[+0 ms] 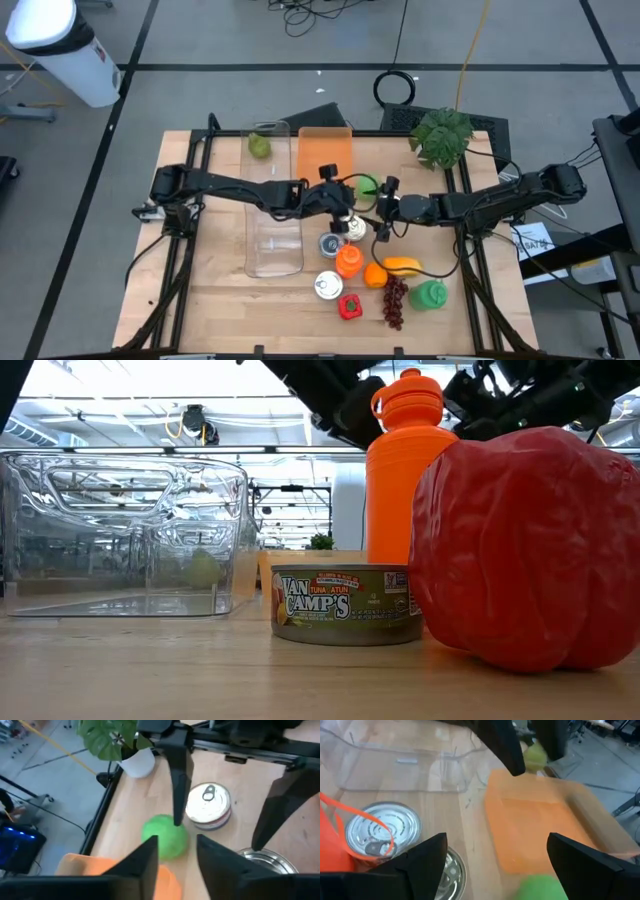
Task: Pick & Place Food Item
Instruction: Put the green apple into the top transparent bin
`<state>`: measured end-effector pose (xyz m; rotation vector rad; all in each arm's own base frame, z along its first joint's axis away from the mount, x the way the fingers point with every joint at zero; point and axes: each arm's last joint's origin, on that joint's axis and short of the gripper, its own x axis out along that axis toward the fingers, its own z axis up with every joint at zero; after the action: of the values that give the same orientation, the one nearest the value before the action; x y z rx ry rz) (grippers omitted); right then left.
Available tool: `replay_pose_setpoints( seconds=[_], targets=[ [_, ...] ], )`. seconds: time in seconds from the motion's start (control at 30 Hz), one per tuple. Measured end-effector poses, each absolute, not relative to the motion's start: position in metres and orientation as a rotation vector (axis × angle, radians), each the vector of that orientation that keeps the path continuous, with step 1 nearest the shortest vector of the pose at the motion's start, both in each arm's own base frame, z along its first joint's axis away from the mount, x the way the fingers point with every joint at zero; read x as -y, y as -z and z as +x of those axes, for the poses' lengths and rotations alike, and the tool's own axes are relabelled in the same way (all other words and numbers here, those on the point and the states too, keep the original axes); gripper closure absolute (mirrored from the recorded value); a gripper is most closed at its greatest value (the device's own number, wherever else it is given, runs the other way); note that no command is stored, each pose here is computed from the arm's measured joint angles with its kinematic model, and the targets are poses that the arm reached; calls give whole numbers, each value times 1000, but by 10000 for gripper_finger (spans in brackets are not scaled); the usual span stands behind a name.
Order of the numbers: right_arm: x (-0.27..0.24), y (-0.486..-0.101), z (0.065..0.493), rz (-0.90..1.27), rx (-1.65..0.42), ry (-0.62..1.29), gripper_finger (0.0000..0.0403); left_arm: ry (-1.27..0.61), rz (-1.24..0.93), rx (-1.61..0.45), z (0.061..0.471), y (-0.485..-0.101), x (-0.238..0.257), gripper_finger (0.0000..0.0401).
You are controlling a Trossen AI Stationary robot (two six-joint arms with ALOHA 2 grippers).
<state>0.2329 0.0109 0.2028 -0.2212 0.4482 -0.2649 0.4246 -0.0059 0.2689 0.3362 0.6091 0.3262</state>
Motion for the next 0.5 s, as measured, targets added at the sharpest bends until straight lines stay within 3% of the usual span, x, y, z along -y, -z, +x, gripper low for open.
replay_pose_setpoints(
  seconds=[0.27, 0.5],
  targets=[
    [12, -199, 231, -85, -479, 391, 76, -300, 145, -575, 426, -270, -23, 148],
    [47, -195, 224, -67, -532, 583, 64, -327, 102, -587, 424, -268, -38, 88]
  ],
)
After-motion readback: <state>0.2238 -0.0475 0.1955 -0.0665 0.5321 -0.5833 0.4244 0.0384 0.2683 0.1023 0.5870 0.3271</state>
